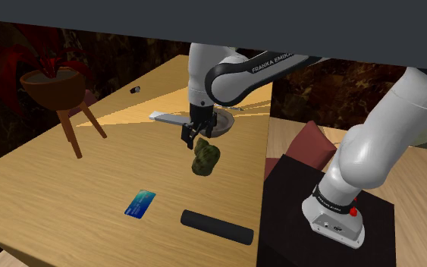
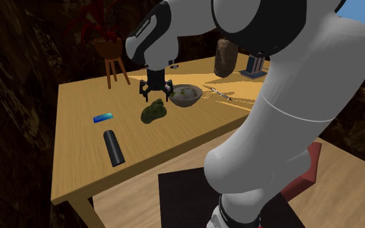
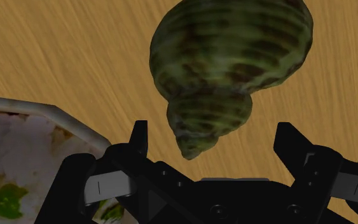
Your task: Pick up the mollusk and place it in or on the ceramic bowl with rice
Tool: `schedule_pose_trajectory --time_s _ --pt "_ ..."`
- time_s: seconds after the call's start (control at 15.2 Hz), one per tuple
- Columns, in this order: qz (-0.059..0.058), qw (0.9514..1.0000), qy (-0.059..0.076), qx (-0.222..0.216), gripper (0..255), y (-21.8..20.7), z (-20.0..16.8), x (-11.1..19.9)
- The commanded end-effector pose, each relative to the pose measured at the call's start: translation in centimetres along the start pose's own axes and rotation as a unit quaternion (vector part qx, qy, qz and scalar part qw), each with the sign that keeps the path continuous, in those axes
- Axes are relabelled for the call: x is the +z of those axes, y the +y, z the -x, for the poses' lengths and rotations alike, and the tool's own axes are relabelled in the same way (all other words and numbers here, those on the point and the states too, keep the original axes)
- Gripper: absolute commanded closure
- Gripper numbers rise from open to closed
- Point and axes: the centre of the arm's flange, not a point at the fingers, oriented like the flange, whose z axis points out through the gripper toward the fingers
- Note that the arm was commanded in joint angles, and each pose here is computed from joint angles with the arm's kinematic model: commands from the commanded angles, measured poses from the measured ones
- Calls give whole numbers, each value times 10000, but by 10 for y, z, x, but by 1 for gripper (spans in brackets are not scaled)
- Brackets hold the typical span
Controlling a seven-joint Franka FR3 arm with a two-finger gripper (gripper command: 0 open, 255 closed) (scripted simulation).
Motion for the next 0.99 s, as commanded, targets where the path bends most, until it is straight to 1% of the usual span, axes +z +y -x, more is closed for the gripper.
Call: schedule_pose_trajectory --time_s 0.0,0.13,0.2,0.79,0.92 --pt "0 10000 1 0 0 0 0 0" --pt "0 10000 0 0 0 0 0 0" --pt "0 10000 0 0 255 0 0 0" --pt "0 10000 1 0 255 0 0 0" --pt "0 10000 1 0 255 -1 0 -10"
